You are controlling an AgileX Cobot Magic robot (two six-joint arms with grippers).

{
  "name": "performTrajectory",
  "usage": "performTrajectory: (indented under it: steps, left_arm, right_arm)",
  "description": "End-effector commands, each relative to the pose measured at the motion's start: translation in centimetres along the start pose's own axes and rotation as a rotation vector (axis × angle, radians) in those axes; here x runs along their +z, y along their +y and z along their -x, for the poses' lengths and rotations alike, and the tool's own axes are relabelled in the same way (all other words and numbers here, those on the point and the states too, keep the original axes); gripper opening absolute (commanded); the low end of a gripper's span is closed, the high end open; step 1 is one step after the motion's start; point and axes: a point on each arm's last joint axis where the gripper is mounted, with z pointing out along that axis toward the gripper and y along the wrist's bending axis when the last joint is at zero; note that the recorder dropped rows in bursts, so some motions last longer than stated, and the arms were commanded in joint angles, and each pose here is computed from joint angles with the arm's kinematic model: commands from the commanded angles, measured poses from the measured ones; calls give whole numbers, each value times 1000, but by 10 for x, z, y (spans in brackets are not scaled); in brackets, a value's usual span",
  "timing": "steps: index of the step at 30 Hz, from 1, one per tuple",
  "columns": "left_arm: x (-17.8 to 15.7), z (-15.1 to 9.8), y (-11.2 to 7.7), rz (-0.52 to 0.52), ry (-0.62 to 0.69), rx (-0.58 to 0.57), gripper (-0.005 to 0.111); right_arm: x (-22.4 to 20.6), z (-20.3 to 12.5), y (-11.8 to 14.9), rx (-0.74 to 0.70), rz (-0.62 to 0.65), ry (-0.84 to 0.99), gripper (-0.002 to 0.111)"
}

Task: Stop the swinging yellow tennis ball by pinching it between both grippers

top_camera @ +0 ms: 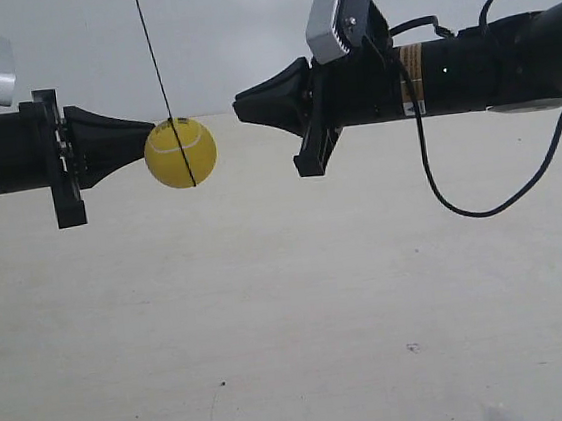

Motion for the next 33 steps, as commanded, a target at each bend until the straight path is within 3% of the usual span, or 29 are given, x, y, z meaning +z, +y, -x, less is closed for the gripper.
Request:
performTrajectory:
  steps: [1,19,33]
  left_arm:
    - [1,1,0,-1,-6,4,5]
    - [2,1,-1,-19,-13,0,5]
    - [2,1,-2,-25,-18,-7,5]
  right_arm:
    - [4,-13,-1,37,19,-4,0]
    - [18,-9,12,47,121,-61,0]
    - [21,-9,15,44,126,-54,0]
